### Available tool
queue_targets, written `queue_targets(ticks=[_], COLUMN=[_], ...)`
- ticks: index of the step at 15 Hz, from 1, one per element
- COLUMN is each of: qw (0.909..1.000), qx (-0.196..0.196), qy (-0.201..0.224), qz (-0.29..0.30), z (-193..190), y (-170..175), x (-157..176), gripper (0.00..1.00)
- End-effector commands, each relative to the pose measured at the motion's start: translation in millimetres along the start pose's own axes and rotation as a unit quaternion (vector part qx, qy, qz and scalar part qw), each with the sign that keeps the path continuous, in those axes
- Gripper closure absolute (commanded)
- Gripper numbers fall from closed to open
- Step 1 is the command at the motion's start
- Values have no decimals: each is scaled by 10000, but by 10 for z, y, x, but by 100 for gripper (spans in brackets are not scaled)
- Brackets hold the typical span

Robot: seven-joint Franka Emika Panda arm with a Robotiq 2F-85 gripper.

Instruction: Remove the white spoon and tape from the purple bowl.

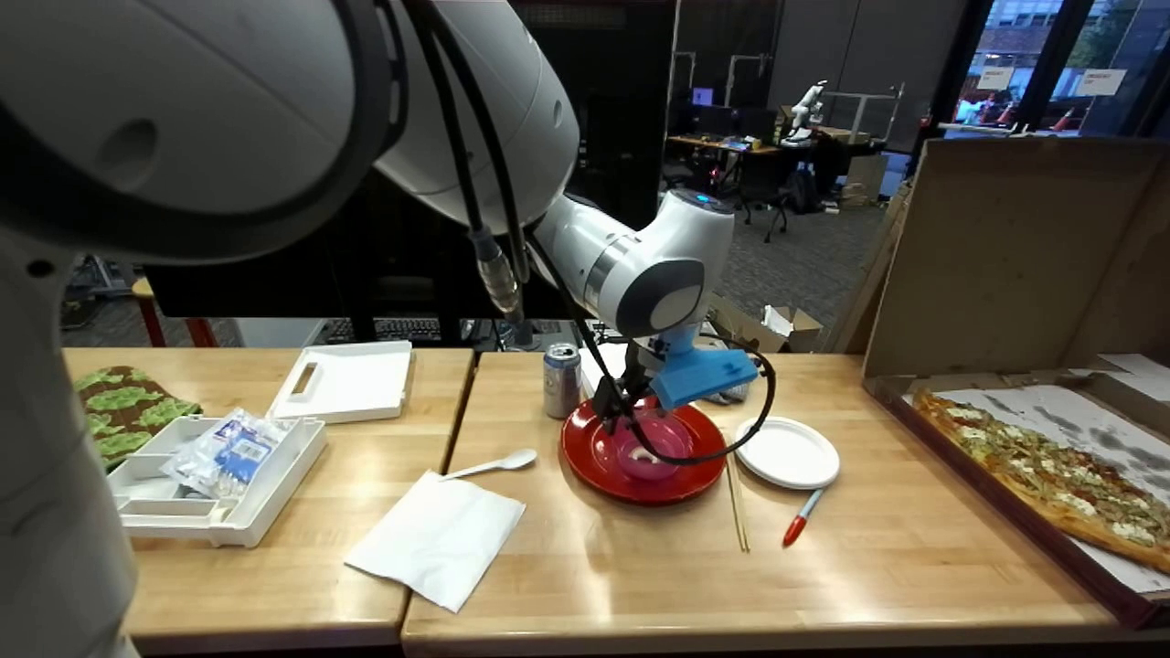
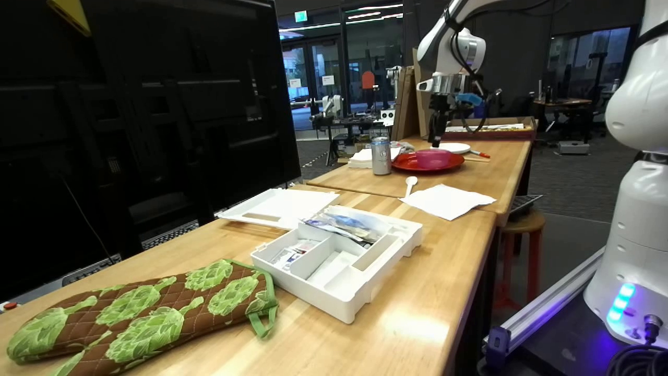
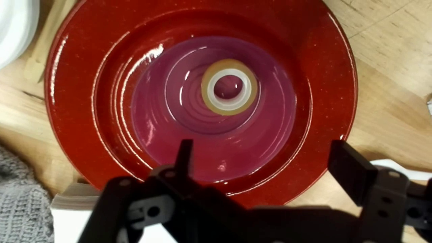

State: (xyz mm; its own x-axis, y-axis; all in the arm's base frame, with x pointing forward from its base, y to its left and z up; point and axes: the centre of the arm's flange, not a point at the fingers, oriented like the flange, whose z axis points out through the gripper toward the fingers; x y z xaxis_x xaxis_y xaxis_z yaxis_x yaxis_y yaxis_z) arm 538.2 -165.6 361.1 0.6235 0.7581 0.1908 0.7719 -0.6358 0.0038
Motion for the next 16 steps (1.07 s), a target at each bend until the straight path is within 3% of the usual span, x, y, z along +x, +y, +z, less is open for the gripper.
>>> queue_targets(ticks=[1,7,16], qw=[9999,9991,9989], qx=[144,383,420], qy=[-24,-142,-201], qz=[0,65,14], z=[-12,192,364], y=[46,162,368], x=[-57,-79,6], gripper=[0,0,0])
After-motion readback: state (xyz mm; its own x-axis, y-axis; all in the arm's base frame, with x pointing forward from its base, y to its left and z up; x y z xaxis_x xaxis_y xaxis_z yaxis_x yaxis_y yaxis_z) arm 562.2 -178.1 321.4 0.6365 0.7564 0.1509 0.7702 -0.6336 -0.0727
